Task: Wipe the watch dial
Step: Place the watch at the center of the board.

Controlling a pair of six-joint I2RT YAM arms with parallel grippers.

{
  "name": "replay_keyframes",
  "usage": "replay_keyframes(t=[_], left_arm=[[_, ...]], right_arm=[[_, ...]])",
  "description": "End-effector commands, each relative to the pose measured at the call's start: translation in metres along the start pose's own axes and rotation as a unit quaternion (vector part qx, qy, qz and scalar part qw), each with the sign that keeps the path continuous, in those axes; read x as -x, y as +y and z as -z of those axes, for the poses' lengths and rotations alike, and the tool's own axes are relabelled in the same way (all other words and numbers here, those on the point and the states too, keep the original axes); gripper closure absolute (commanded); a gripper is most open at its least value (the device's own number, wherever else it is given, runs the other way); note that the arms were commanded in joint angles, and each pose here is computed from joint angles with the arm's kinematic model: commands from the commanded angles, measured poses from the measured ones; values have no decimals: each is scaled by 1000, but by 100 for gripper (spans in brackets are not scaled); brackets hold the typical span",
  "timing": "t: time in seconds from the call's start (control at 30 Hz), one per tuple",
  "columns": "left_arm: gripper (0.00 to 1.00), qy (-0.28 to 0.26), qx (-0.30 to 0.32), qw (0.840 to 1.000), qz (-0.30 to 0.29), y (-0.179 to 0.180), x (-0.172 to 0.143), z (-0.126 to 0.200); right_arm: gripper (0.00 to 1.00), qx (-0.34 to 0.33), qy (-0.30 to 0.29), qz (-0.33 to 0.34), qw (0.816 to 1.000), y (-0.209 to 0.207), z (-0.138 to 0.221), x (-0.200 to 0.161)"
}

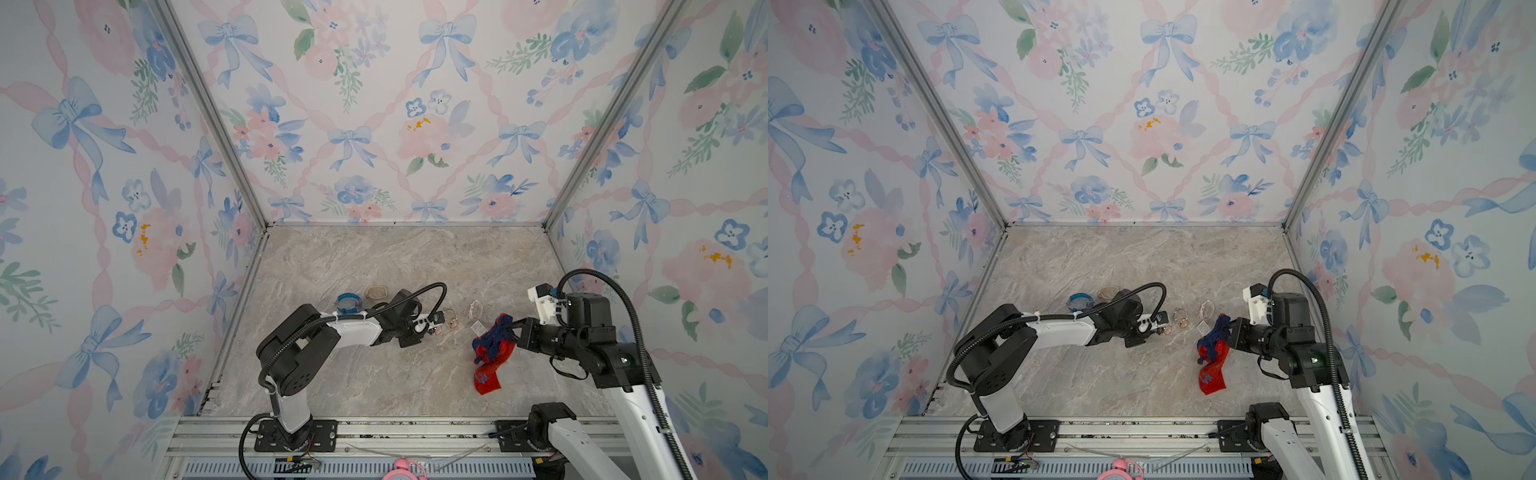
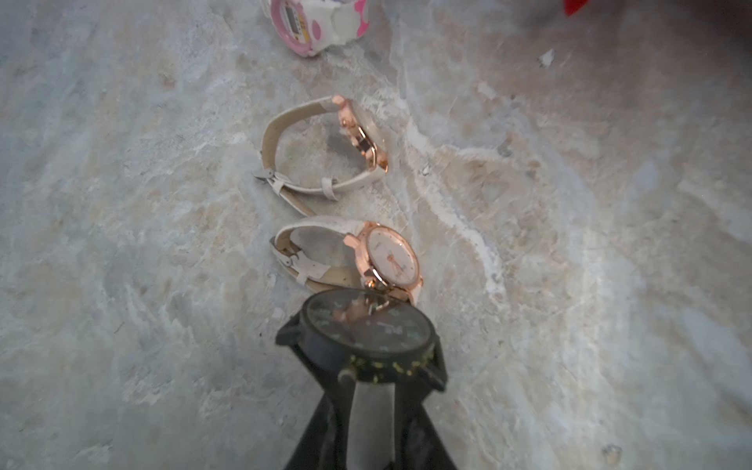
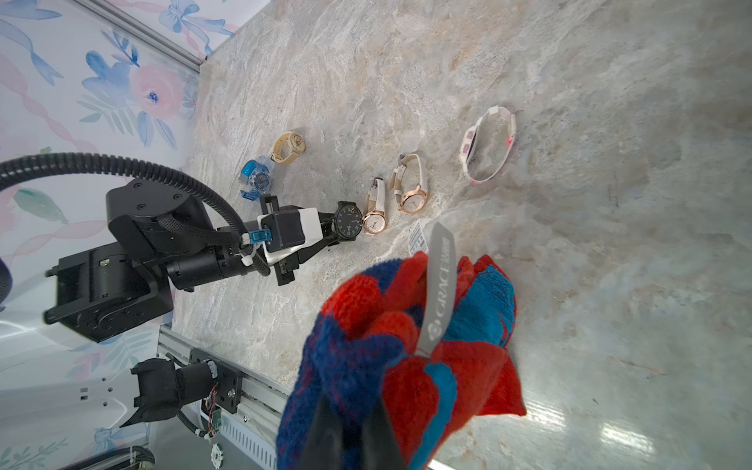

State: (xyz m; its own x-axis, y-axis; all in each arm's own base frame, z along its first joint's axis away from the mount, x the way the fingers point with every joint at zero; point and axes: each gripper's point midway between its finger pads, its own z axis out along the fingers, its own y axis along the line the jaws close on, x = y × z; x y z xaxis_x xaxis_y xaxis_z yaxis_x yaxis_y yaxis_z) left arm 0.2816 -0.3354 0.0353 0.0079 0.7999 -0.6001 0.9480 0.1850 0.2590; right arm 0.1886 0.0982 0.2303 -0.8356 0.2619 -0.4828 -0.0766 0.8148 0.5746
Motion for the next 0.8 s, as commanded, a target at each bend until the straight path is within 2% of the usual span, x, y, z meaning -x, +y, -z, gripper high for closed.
replay_keyframes(t=[0.0,0.1,0.13,0.17,0.2,0.5,0.57,0.6,0.67,0.73,0.77], left_arm=[[70,7,-14,1000,2,-3,-4,-1],[53,-3,-11,1000,2,-2,1,6],[43,-9,-5,1000,1,0,4,10],[5,-14,-2,1000,2,1,7,13],[2,-20,2,1000,4,3,10,17],[2,-74,46,996,27,19,37,57],[2,-90,63,993,51,27,43,70],[2,-103,79,988,89,36,46,80],[2,-132,121,965,193,65,48,104],[2,-153,185,915,325,99,33,135],[2,-158,194,898,362,108,26,145]], right_arm=[[100,17,-16,2,1000,10,10,7],[100,17,-19,2,1000,11,10,8],[100,17,-18,2,1000,11,10,7],[100,17,-19,2,1000,10,10,7],[100,17,-19,1,1000,10,10,8],[100,14,-21,0,1000,9,10,8],[100,14,-23,0,1000,10,11,8],[100,13,-23,0,1000,9,11,8],[100,9,-25,3,1000,9,12,9],[100,8,-27,4,1000,9,13,11],[100,7,-27,5,1000,9,13,12]])
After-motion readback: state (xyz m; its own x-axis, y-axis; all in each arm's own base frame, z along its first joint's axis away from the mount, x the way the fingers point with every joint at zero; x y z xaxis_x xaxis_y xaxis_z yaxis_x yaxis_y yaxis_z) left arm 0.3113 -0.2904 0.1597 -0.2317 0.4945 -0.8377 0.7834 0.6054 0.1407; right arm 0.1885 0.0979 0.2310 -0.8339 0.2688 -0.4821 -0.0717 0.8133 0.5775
